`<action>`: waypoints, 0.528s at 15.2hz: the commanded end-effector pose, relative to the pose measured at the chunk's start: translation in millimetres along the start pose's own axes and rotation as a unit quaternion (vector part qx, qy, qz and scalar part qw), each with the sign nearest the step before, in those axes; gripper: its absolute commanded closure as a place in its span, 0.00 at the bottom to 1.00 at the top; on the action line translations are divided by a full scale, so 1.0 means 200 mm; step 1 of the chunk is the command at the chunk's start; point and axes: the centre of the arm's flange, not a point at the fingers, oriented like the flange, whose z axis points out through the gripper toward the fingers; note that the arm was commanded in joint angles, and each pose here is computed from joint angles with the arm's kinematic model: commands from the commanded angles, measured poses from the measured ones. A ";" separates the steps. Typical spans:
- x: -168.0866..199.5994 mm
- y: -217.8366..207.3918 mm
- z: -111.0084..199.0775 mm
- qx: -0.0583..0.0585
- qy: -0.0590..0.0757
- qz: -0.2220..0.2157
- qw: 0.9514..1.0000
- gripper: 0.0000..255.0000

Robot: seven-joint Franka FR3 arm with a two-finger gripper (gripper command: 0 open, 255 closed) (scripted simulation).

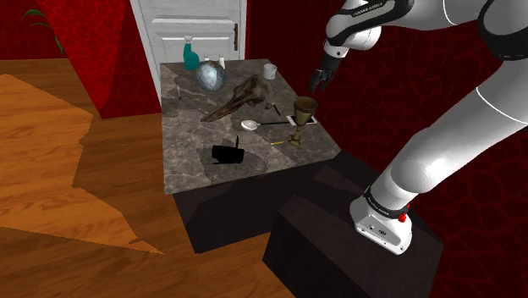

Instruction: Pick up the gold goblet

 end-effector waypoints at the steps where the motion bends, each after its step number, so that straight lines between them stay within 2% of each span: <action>1: 0.07 0.10 0.07 0.000 -0.001 -0.002 1.000 0.00; 5: 0.17 0.30 0.21 0.001 -0.005 -0.004 1.000 0.00; 8: 0.17 0.32 0.27 0.001 -0.005 -0.004 1.000 0.00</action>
